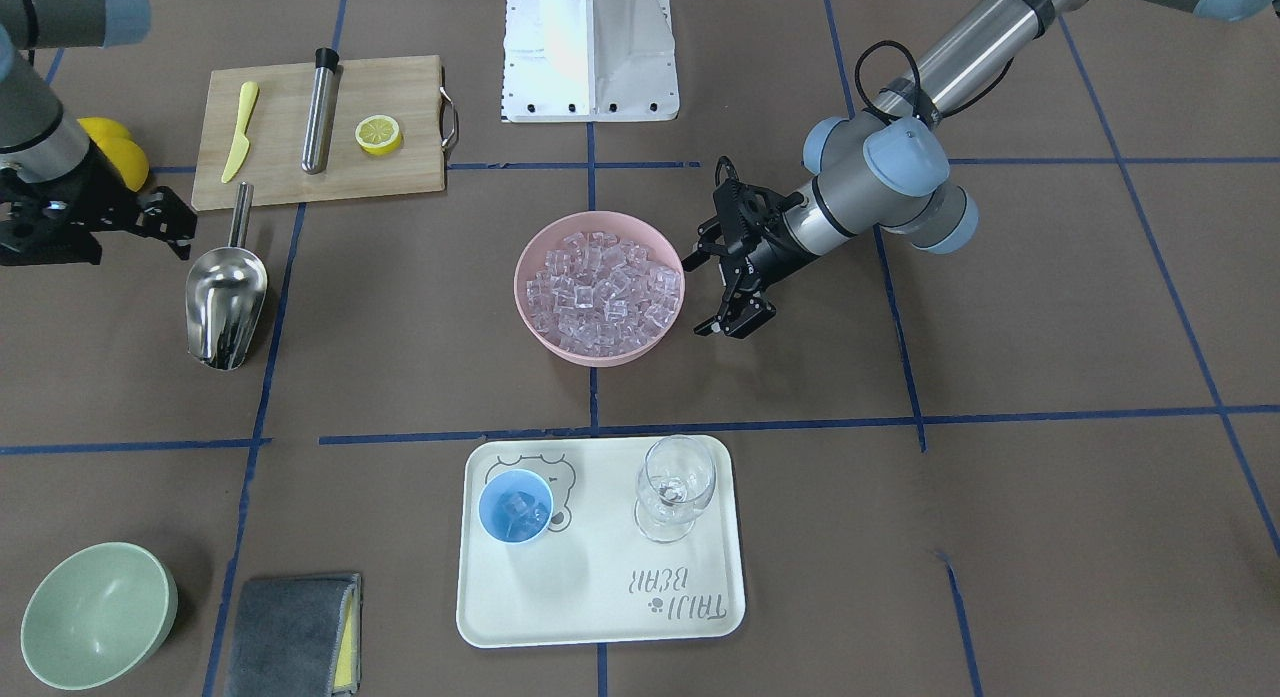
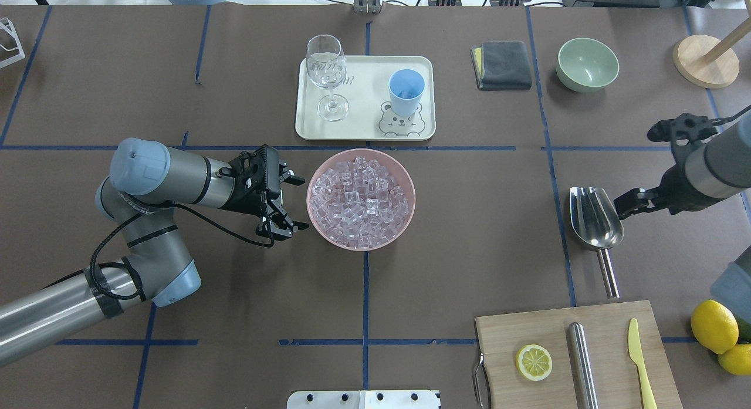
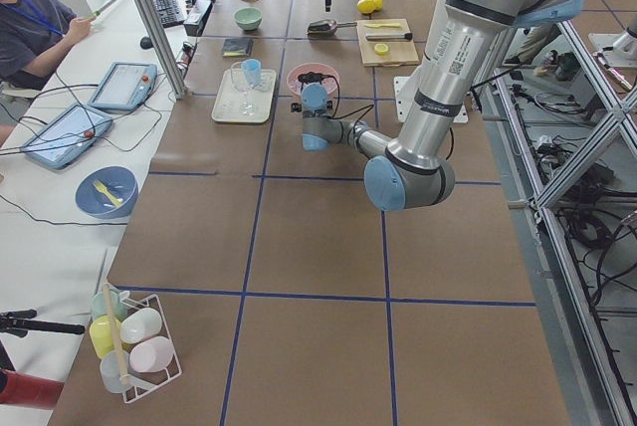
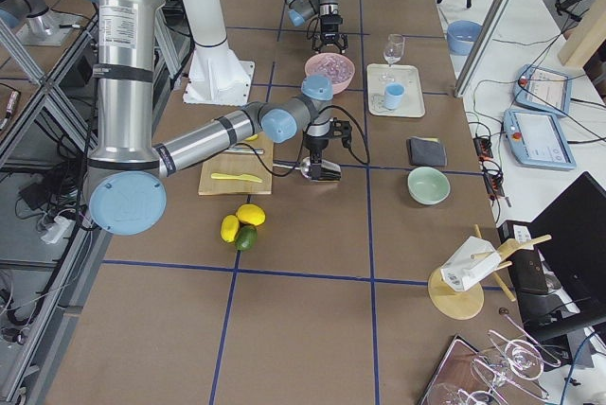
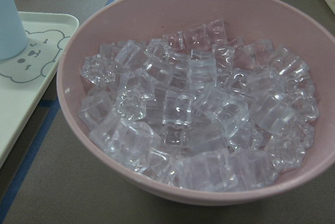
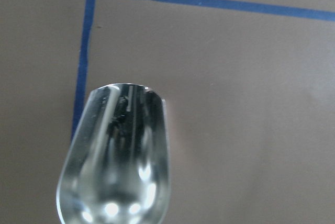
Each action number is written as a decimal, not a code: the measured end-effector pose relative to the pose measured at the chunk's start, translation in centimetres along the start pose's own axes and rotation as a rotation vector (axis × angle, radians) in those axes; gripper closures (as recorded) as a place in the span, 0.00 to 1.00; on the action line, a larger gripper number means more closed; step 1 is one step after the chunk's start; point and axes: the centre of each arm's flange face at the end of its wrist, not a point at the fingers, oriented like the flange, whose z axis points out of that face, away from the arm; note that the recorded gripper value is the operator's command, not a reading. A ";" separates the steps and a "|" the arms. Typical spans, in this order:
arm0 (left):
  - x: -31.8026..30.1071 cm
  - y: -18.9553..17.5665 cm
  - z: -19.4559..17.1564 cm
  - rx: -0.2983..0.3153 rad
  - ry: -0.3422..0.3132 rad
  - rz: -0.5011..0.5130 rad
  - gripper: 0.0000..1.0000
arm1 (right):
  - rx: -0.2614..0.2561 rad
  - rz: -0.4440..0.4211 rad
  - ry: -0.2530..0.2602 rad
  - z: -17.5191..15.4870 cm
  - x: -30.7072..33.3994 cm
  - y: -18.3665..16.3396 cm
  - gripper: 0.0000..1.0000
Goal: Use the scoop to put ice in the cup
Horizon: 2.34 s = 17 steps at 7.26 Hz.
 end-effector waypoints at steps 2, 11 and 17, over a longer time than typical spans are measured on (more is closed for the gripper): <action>-0.8 0.2 -0.7 0.001 -0.016 -0.010 0.00 | 0.008 -0.098 0.016 -2.8 10.7 1.6 0.00; -20.2 8.8 -28.4 -0.318 -0.285 -0.523 0.00 | 0.020 -0.002 -0.036 -8.4 26.2 9.0 0.00; -22.7 24.0 -49.8 -0.562 -0.449 -0.943 0.00 | 0.006 0.018 -0.041 -7.3 27.2 6.6 0.00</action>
